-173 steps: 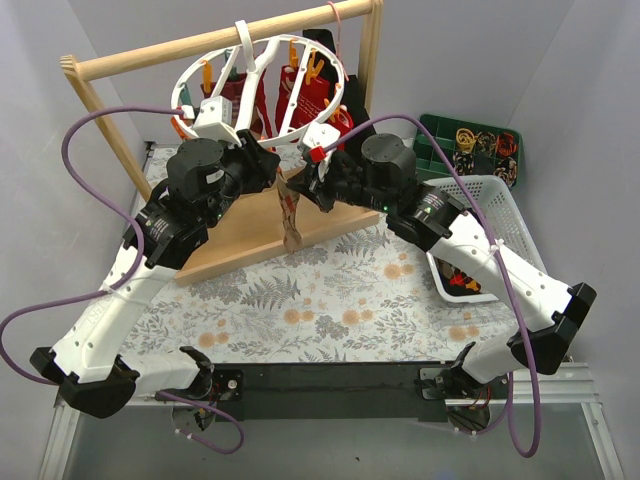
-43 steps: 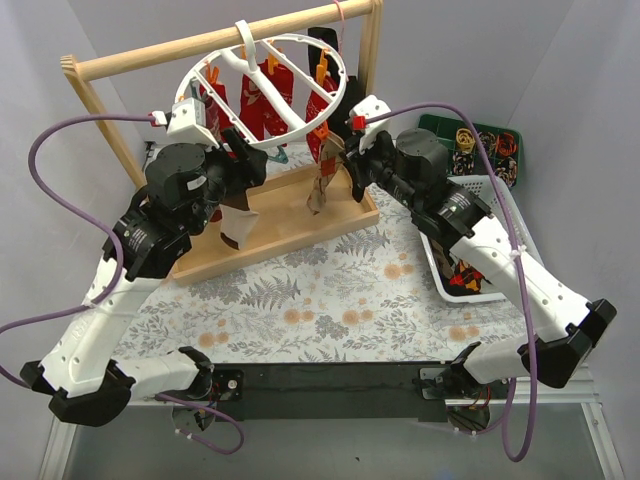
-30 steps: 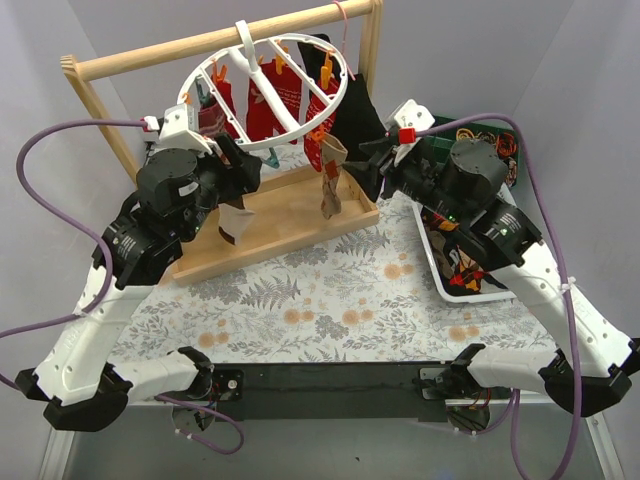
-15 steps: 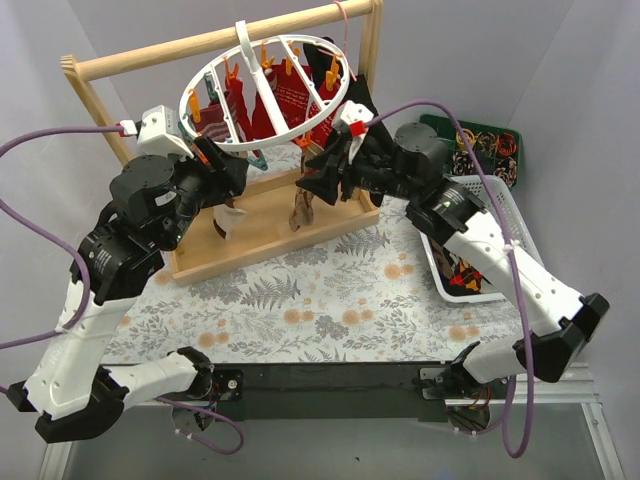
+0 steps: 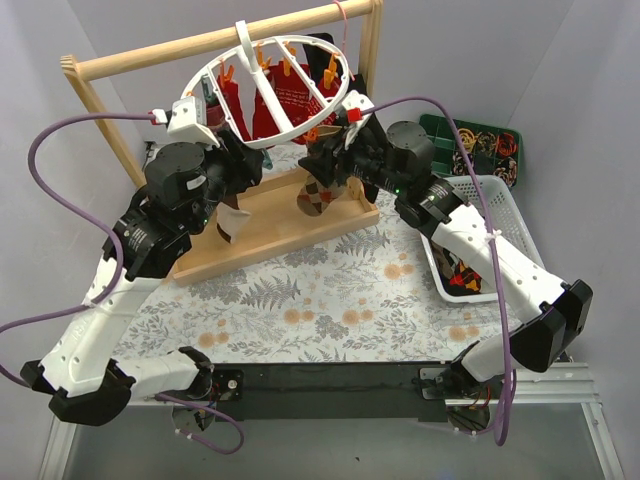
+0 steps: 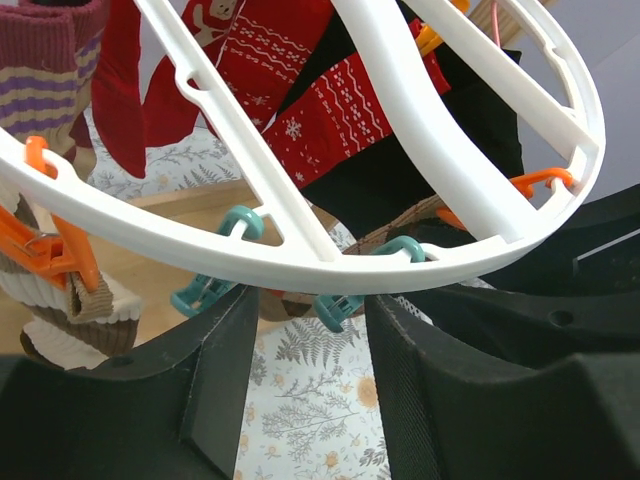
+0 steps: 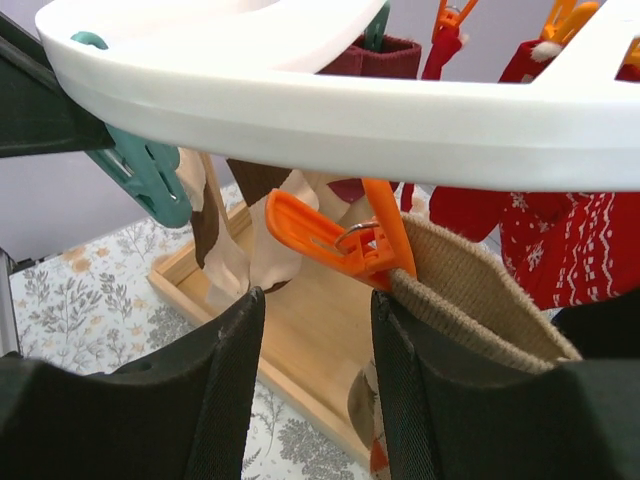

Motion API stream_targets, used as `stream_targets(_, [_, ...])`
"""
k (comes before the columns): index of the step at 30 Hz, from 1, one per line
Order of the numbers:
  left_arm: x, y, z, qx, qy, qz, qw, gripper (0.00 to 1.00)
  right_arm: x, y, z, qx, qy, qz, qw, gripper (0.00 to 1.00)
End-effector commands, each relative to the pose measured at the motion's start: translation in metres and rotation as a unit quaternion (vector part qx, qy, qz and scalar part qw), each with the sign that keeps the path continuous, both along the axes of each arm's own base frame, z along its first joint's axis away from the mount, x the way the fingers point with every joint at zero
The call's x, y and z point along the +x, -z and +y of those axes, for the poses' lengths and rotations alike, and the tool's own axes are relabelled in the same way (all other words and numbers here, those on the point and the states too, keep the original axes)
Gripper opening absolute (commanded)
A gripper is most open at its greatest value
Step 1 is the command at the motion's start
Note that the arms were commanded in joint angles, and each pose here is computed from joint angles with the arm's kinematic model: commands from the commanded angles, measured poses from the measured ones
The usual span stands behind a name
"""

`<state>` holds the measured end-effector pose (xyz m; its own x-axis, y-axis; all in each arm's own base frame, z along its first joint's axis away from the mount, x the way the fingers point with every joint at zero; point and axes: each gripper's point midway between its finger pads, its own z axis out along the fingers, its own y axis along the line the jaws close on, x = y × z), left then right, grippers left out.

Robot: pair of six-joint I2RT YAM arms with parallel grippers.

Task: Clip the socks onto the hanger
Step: Open the clamp at the hanger.

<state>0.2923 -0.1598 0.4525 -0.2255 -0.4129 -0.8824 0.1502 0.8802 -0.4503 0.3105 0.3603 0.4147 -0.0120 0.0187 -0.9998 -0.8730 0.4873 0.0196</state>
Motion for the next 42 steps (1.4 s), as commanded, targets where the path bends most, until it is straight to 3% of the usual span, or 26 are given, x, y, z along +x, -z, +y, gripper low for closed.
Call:
stream_targets(1, [0.005,-0.003,-0.001,0.003,-0.003,-0.016,1.0,0.43,-0.004,-0.03,-0.01,0.042,0.012,-0.037,0.998,0.52])
stream_targets(4, [0.008,-0.001,-0.002,0.007,-0.005,-0.015,1.0,0.36,-0.008,-0.031,-0.008,0.048,-0.002,-0.041,0.998,0.52])
stream_targets(8, [0.008,-0.002,-0.001,0.008,-0.006,-0.016,1.0,0.19,-0.019,-0.038,-0.001,0.061,-0.037,-0.043,0.996,0.52])
stream_targets(17, [0.004,-0.019,0.003,0.006,-0.006,-0.035,0.999,0.01,-0.049,-0.045,0.027,0.093,-0.147,-0.05,0.984,0.55])
stream_targets(37, [-0.003,-0.019,-0.012,-0.037,0.029,-0.018,0.999,0.0,-0.04,-0.046,0.057,0.122,-0.111,-0.076,0.983,0.57])
stream_targets(42, [-0.003,-0.018,-0.014,-0.041,0.031,-0.018,0.999,0.0,-0.04,-0.044,0.061,0.122,-0.119,-0.076,0.983,0.46])
